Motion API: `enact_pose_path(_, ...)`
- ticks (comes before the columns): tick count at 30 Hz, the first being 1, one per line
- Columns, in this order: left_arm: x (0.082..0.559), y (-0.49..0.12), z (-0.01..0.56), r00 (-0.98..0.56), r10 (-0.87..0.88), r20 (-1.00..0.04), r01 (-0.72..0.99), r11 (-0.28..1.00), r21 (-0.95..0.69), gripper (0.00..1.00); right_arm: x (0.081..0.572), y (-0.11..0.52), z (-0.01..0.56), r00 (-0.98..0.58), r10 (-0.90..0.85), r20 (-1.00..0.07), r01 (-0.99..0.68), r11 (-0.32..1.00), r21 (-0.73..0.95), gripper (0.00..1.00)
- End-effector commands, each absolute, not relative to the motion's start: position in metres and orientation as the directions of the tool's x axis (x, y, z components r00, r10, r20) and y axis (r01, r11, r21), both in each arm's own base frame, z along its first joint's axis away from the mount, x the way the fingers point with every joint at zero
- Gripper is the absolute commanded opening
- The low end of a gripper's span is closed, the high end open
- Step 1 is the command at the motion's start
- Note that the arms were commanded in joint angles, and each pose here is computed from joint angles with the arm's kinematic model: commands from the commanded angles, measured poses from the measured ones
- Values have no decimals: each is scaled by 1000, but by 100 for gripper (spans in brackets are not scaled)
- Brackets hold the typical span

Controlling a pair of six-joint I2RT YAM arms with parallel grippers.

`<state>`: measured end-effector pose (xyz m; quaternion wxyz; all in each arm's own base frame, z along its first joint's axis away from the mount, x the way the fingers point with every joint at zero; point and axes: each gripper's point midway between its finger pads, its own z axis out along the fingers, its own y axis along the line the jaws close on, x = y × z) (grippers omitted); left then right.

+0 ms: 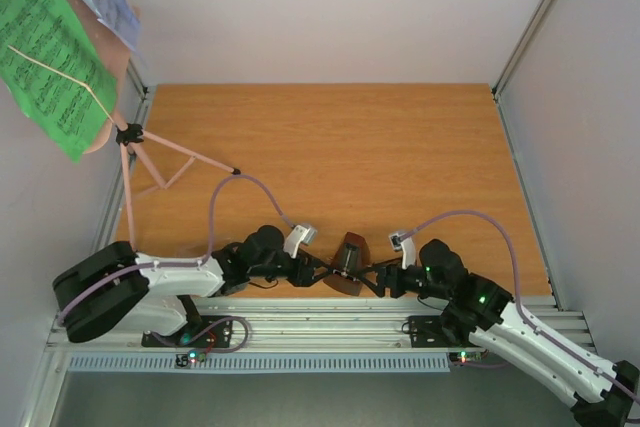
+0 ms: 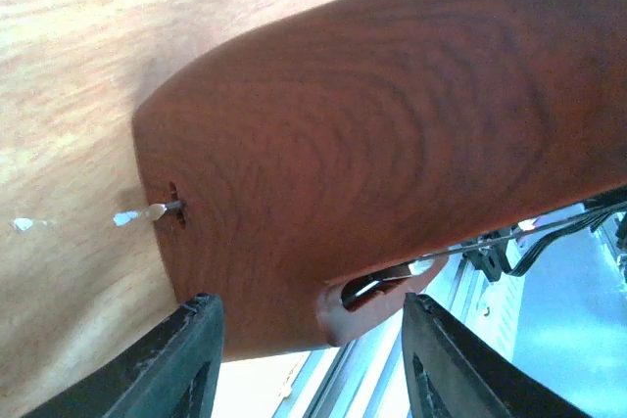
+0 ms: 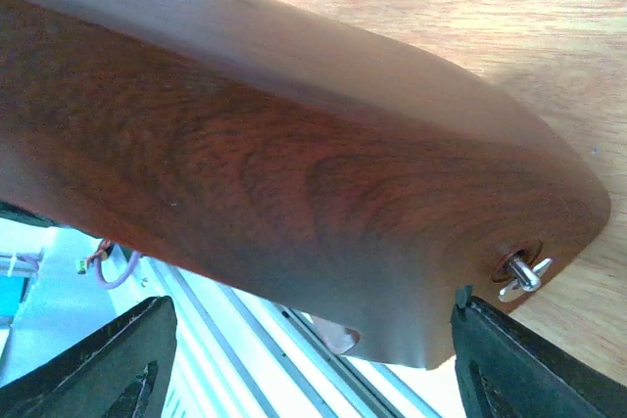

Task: Pack up the instrument practice props

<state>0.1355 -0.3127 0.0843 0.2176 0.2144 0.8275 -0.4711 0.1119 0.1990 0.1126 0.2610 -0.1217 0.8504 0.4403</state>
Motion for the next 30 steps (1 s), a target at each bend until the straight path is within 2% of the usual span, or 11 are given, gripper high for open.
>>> enact_pose_path(1, 142, -330, 101, -807, 98, -582, 568, 394, -722, 50, 119, 206, 113, -806, 18, -592, -478, 570, 668, 77)
enact_pose_path(8, 147, -327, 90, -814, 106, -571, 552, 449, -703, 46, 127, 211, 107, -789, 25, -613, -489, 579, 653, 72)
enact_pose_path(13, 152, -326, 82, -823, 114, -557, 532, 498, -684, 40, 136, 212, 104, -769, 44, -638, -493, 594, 635, 67)
enact_pose_path(30, 164, -318, 81, -802, 78, -592, 528, 555, -643, 33, 165, 242, 92, -730, 60, -681, -524, 591, 613, 60)
